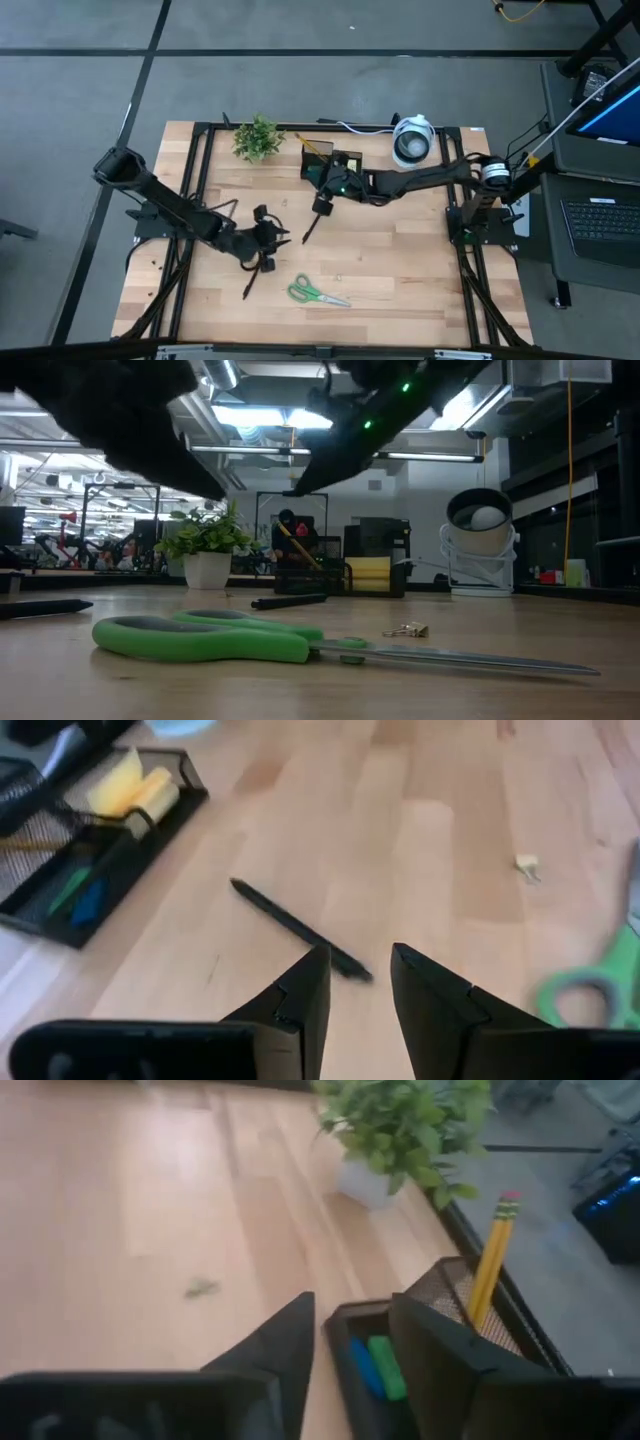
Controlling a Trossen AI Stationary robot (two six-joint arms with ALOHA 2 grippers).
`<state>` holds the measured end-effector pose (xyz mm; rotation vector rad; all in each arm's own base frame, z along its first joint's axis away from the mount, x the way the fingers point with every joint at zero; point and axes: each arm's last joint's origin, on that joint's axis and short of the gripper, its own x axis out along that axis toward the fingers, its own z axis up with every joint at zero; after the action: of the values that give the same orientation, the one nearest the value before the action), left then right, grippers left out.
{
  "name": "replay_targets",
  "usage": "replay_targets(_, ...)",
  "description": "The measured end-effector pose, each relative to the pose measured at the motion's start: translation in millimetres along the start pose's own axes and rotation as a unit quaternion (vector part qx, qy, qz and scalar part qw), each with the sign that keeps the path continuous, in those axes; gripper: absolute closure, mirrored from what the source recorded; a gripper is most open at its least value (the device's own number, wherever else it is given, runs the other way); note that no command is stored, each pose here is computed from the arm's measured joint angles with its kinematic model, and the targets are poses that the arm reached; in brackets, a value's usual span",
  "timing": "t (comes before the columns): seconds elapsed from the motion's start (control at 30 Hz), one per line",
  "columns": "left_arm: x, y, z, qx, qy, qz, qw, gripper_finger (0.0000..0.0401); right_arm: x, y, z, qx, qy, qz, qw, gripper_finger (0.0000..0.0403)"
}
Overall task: Pick and place office supplies into organizer
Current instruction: Put the bottom black pen into the black organizer
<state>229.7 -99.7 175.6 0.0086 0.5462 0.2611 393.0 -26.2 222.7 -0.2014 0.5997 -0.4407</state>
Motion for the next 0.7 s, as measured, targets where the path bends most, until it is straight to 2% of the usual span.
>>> replay_targets(0.13, -16.0, -15.8, 17.8, -0.005, 0.039, -0.006, 0.999, 0.0299, -21.6, 13.3, 0.8, -0.002, -0.003, 0.023, 1.000, 0.0325)
replay_targets(0.27, -32.8, -29.8, 27.0, -0.057, 0.071, -0.025, 0.996, 0.0299, -43.3, 27.8, -20.9, 0.021, 0.004, 0.043, 0.999, 0.0389)
replay_targets(0.43, -46.7, -49.4, 28.5, -0.099, 0.137, -0.027, 0.985, 0.0300, -73.0, 39.1, -56.7, 0.061, -0.008, 0.031, 0.998, 0.0380)
replay_targets(0.53, -49.1, -59.7, 31.8, -0.138, 0.210, -0.007, 0.968, 0.0308, -88.1, 40.6, -75.8, 0.085, -0.019, 0.031, 0.996, 0.0377)
replay_targets(0.7, -45.3, -79.5, 40.3, -0.195, 0.348, 0.036, 0.916, 0.0327, -101.1, 35.0, -86.9, 0.104, -0.042, 0.035, 0.993, 0.0392)
